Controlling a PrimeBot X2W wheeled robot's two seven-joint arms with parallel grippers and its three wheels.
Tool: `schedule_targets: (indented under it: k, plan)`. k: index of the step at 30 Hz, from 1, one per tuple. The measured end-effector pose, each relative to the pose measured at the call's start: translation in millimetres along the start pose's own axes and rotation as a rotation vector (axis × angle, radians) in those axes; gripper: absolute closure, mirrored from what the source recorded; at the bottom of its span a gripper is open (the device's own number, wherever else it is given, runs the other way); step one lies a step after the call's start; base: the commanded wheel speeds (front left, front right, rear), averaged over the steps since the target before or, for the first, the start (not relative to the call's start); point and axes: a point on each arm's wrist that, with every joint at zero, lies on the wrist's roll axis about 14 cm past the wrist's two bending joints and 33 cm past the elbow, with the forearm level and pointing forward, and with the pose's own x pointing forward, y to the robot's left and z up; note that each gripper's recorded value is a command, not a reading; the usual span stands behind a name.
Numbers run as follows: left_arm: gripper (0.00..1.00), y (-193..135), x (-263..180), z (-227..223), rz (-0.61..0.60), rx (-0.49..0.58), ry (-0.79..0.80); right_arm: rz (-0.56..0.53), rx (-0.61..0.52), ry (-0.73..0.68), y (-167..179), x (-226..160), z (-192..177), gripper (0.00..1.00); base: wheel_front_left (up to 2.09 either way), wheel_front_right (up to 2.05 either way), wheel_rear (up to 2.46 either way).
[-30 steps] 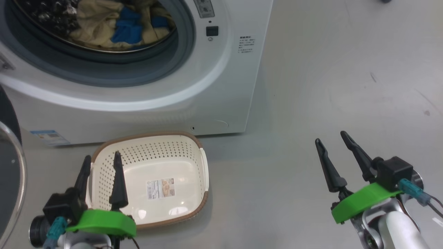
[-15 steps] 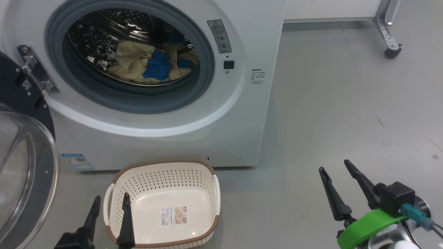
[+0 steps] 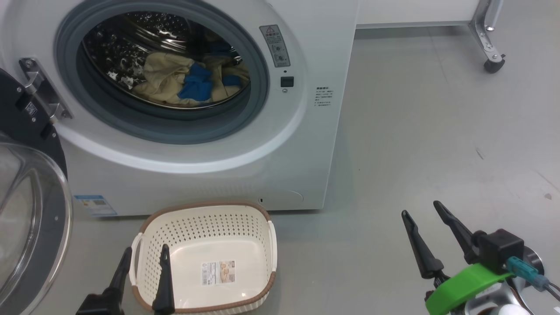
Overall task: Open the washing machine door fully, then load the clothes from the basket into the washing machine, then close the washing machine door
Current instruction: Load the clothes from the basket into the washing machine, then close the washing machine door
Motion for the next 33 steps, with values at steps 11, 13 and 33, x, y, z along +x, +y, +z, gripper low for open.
schedule_targets:
  k: [11,13,33]
  plan:
    - [0.0,-0.2,5.3,2.6,-0.006,0.025,-0.012,0.0,-0.001,0.012,-0.4,2.0,-2.6,0.0,0.0,0.0,0.0]
    - [0.0,-0.3,5.3,2.6,-0.006,0.025,-0.012,0.0,-0.001,0.012,-0.3,2.0,-2.6,0.0,0.0,0.0,0.0]
    - [0.0,1.5,5.6,6.5,-0.008,0.06,-0.027,-0.001,-0.007,0.003,-0.5,1.4,0.1,0.0,-1.06,1.06,0.0]
